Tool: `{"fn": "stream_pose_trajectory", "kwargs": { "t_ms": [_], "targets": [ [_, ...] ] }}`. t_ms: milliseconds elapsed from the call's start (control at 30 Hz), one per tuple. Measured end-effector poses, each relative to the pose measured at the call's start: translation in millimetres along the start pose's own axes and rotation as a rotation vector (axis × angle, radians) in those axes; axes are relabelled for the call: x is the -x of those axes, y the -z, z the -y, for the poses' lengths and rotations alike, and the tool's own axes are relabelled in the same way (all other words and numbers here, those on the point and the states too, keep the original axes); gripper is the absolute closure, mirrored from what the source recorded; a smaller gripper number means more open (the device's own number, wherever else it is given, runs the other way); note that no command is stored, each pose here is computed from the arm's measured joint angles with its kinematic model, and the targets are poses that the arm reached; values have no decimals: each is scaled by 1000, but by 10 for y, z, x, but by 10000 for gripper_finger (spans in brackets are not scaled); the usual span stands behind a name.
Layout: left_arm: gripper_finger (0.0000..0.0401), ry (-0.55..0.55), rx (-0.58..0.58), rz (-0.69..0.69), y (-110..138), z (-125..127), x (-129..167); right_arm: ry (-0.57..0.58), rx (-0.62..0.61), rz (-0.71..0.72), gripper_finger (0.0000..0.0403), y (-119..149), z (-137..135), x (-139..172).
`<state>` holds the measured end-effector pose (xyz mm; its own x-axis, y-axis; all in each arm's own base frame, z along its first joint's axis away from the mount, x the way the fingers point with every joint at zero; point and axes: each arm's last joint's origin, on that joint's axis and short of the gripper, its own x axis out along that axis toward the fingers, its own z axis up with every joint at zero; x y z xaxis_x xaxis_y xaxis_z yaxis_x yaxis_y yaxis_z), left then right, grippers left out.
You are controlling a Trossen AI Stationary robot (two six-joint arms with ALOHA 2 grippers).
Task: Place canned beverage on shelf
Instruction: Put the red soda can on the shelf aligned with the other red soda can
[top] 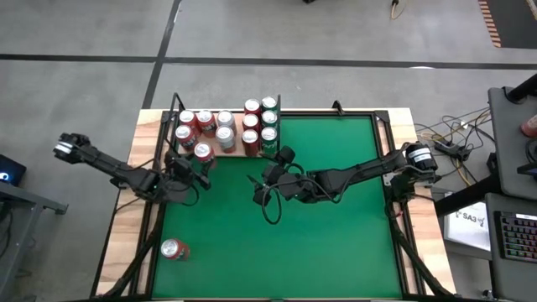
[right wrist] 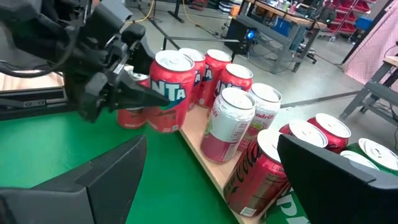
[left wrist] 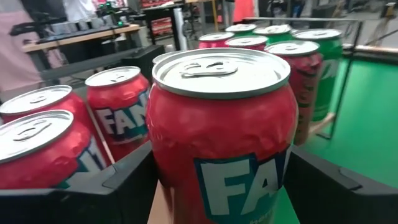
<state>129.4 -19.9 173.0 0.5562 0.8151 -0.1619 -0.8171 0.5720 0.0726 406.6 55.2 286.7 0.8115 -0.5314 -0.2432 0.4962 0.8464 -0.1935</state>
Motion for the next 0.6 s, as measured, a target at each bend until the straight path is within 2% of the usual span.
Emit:
{"fn": "stream_pose_trajectory", "kwargs": {
  "t_ms": [267, 600],
  "targets": [
    [122, -79, 32, -10, 9, -33, -96, 7, -1, -1, 51, 0, 21, -17],
    [120, -128, 86, -24, 73, -10, -167, 7, 2, -2, 51, 0, 21, -17]
  ]
}}
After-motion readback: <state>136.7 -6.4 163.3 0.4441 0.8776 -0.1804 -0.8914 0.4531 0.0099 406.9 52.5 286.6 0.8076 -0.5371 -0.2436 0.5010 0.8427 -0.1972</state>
